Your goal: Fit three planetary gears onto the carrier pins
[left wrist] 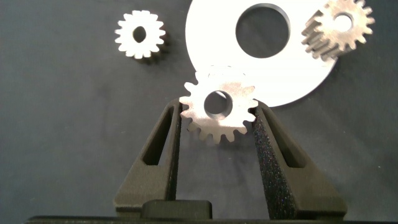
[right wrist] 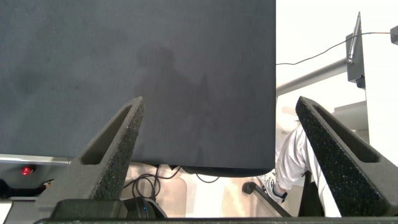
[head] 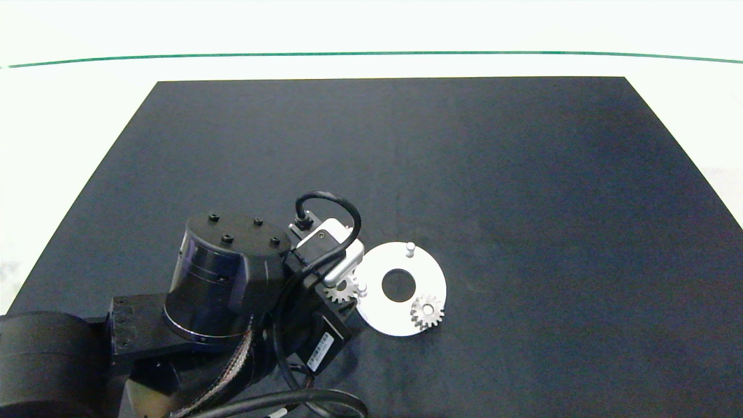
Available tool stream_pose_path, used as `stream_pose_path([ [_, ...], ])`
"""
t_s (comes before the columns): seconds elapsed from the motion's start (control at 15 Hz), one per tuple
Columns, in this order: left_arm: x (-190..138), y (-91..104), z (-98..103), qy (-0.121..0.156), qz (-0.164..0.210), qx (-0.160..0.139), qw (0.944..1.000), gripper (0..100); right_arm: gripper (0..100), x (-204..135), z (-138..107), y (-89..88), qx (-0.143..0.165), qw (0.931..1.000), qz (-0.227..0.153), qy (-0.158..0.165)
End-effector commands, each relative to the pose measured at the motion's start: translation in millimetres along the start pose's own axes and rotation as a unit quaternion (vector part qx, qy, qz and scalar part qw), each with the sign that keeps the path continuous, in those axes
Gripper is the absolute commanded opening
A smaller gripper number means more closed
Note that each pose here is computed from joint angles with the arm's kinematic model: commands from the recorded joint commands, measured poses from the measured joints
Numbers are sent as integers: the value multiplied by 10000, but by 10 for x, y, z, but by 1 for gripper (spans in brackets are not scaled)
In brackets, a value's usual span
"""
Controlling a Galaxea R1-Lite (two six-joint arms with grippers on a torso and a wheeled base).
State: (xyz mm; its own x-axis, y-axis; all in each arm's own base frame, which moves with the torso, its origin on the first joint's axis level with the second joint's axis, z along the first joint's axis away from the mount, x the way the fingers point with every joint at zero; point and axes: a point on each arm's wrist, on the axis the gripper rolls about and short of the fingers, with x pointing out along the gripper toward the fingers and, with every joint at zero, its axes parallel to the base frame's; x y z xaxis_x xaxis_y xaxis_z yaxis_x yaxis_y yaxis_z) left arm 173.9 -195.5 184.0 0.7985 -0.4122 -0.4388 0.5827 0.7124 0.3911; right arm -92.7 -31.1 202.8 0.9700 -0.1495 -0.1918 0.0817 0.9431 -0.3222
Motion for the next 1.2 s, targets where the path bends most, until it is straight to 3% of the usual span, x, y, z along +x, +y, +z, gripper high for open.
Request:
stream_pose_path([
  [0.07, 102, -45, -14, 116, -22, 54, 9999, 13, 100, 1, 0, -1, -16, 10000, -5, 18],
  [0.33, 193, -133, -1, 163, -119, 121, 9997, 13, 100, -8, -6, -4, -9, 10000, -4, -6],
  [1.2, 266, -110, 85, 105, -61, 85, 9999, 13, 100, -20, -5, -12, 11, 10000, -6, -42],
])
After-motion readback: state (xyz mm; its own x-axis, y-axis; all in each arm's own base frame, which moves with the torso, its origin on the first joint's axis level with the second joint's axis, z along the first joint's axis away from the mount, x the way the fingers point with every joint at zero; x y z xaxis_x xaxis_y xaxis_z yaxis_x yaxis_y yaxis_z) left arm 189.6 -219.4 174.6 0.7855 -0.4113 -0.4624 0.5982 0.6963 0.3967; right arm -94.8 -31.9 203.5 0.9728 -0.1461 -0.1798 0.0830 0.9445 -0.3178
